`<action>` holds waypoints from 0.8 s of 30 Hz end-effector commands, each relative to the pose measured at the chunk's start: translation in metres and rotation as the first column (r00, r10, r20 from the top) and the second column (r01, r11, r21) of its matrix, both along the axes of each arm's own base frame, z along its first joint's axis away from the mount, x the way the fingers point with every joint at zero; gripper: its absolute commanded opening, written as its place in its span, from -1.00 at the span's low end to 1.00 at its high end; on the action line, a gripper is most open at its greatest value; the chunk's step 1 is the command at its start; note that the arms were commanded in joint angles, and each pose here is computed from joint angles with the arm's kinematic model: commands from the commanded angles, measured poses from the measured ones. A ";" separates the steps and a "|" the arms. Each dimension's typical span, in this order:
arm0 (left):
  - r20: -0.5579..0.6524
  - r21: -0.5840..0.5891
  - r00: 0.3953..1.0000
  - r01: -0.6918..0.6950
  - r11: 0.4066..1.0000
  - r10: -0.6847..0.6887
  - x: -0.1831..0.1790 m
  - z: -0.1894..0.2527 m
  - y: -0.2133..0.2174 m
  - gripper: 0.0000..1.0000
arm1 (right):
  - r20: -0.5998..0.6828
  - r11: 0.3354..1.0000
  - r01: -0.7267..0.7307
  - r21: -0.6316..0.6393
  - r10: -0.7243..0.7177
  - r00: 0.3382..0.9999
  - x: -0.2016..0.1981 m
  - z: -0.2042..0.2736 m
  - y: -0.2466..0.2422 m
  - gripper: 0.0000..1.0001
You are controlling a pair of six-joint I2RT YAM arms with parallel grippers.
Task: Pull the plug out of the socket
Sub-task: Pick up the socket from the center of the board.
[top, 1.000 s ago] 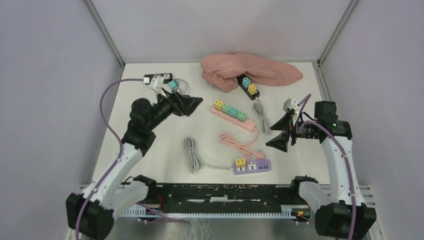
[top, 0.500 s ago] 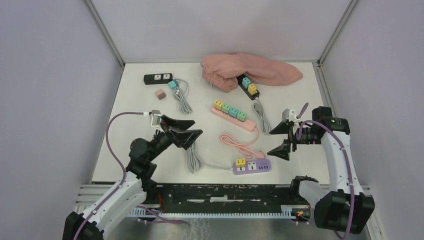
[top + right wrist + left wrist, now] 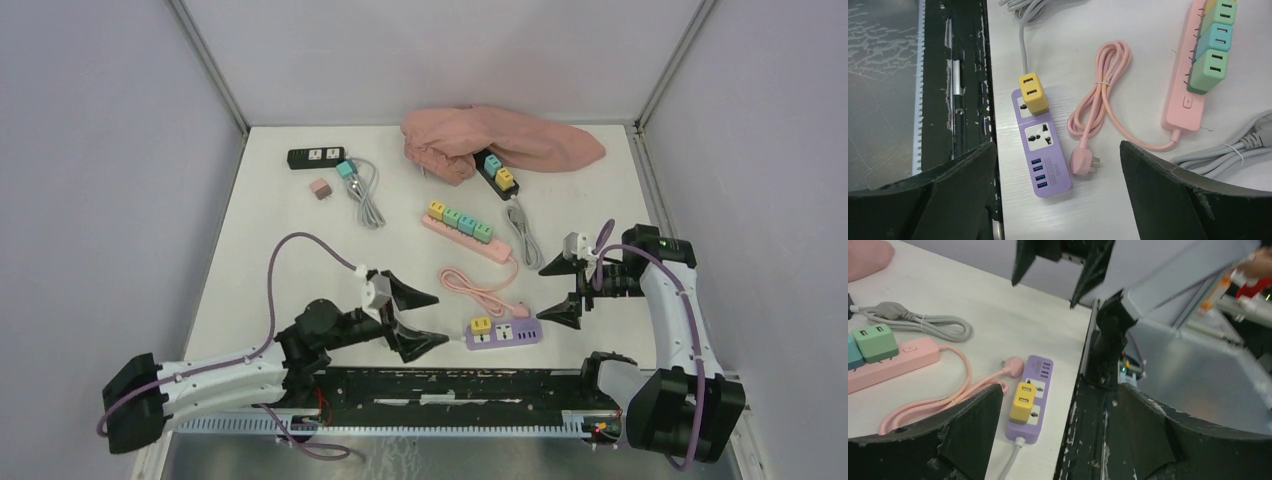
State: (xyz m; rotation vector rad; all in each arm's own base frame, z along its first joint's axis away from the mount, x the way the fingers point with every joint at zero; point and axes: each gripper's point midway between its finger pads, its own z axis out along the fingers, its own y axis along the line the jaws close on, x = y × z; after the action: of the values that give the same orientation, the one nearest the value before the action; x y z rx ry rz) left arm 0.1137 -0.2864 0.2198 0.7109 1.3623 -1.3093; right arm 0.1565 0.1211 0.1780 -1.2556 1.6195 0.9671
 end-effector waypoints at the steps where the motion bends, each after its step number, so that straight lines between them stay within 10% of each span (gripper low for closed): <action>1: 0.280 0.161 0.957 -0.129 0.979 0.080 0.001 -0.016 -0.013 0.84 | 0.040 1.000 -0.024 -0.004 0.024 0.999 -0.002 -0.002 0.000 0.99; 14: 0.429 0.437 0.896 -0.097 0.894 -0.112 0.006 -0.092 -0.059 0.81 | 0.068 0.960 -0.206 -0.187 0.222 0.973 -0.017 -0.049 -0.001 0.89; 24: 0.400 0.408 0.914 -0.105 0.907 -0.074 0.020 -0.104 -0.098 0.78 | 0.079 0.907 -0.292 -0.302 0.329 0.941 -0.017 -0.075 0.018 0.72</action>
State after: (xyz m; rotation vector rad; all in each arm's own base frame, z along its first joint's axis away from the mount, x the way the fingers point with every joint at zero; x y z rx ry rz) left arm 0.1226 -0.3544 0.0808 1.2763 1.4187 -0.7621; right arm 0.1282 0.1344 0.1034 -1.7693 1.5468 0.8891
